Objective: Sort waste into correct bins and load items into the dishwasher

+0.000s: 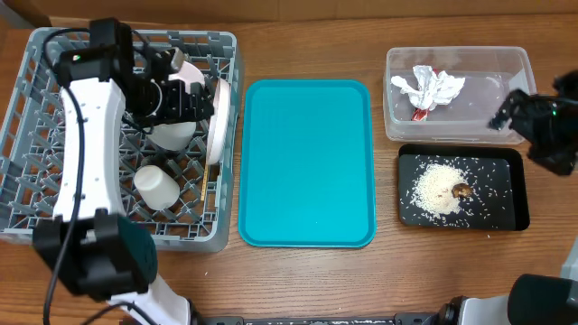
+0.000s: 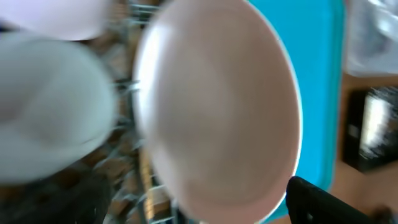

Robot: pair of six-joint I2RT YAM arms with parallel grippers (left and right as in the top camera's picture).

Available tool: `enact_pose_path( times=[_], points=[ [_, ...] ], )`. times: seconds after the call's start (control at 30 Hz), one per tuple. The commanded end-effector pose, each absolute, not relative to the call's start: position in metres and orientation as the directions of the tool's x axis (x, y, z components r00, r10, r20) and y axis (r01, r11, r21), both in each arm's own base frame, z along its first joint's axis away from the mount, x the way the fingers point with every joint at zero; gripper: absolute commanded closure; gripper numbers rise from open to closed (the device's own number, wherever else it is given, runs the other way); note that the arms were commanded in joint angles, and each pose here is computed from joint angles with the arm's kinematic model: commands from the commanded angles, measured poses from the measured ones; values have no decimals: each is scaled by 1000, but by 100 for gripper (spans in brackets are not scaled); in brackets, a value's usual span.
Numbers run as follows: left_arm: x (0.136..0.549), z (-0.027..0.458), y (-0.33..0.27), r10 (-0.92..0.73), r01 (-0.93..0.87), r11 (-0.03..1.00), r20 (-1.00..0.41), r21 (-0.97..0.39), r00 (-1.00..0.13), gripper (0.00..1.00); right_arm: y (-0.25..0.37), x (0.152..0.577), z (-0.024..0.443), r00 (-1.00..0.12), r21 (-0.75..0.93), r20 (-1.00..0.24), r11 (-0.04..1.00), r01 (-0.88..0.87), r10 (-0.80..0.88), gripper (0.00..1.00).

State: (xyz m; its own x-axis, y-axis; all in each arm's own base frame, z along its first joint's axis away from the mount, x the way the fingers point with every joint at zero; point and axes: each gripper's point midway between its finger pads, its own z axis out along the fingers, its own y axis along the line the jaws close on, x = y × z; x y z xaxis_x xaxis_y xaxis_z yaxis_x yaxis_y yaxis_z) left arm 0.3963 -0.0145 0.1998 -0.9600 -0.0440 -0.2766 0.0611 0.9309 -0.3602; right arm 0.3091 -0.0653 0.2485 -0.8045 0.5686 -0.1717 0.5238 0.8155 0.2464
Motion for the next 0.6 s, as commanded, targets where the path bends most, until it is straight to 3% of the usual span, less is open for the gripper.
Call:
enact_pose_path(
  times=[0.0,0.07,0.13,0.27,0.57],
  points=[
    [386,238,9,-122,-64,984,-367,-164,-922,9,-30,329,268,-848,343,-249,862,373,467,0],
    [381,247,14,-140,-112,989,-391,-93,-910,8,-10,342,272,-867,347,-304,894,285,394,0],
    [374,250,17,-149,-142,989,-389,-47,-909,0,10,354,275,-877,335,-356,920,203,323,0],
    [348,241,14,-154,-153,988,-289,-25,-945,0,29,369,272,-878,244,-419,960,136,231,0],
    [306,235,7,-130,-130,992,-146,-7,-981,0,34,367,264,-896,196,-405,975,108,181,0]
  ],
)
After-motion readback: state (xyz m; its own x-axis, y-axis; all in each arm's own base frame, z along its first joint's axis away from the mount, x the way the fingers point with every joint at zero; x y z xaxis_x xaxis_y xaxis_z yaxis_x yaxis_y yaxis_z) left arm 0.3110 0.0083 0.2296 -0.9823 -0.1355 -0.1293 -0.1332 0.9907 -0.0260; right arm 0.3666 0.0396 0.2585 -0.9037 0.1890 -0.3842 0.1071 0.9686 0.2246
